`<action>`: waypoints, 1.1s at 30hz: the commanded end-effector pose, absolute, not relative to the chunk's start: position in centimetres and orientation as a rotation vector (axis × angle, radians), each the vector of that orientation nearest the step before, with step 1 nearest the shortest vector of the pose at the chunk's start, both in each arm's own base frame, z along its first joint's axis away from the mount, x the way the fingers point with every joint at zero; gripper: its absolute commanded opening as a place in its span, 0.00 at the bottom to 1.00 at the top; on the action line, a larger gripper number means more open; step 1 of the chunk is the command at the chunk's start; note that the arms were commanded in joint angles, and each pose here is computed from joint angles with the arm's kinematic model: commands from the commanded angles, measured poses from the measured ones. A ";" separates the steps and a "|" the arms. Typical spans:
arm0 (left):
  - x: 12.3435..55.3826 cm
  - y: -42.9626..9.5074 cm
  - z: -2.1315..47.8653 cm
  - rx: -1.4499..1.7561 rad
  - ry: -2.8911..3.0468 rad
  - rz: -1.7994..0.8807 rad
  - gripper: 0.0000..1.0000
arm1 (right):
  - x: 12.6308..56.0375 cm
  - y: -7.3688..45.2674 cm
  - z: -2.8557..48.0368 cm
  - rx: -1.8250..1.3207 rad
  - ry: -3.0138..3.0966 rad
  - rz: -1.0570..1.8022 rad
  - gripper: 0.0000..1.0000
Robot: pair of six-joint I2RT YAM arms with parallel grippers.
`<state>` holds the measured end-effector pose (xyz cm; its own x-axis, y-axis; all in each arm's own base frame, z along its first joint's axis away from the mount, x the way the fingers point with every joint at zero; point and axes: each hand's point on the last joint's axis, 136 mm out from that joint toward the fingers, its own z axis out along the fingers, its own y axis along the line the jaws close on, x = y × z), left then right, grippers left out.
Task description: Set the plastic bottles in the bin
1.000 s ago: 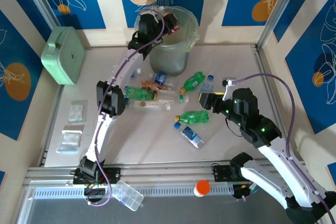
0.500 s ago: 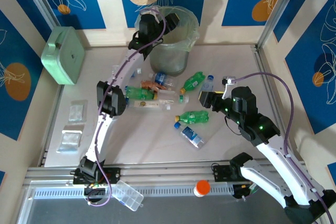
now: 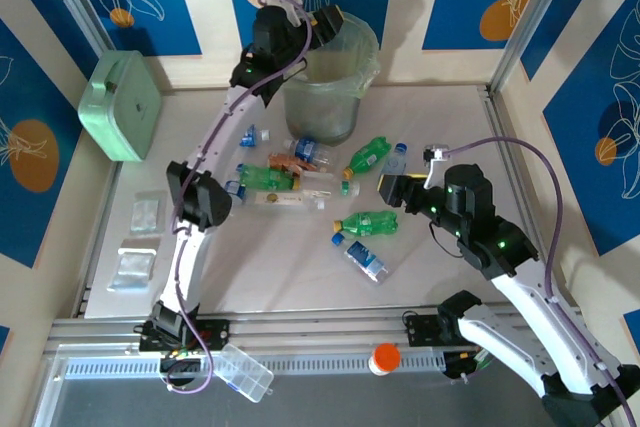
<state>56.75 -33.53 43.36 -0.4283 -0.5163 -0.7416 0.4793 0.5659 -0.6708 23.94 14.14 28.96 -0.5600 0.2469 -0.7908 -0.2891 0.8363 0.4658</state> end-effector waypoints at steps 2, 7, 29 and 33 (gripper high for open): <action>50.4 -31.9 48.0 0.015 1.711 -1.036 0.79 | 23.1 14.7 29.4 -0.070 2.080 0.731 0.71; 45.0 -28.7 45.6 -0.049 1.802 -0.948 0.79 | 22.5 15.2 27.5 -0.078 2.145 0.748 0.70; 28.2 -19.5 28.8 -0.010 2.213 -0.747 0.89 | 19.3 19.3 9.7 -0.255 2.851 0.300 0.85; 27.4 -19.6 28.8 0.068 2.212 -0.751 0.89 | 17.6 20.6 7.6 -0.426 2.938 0.286 0.84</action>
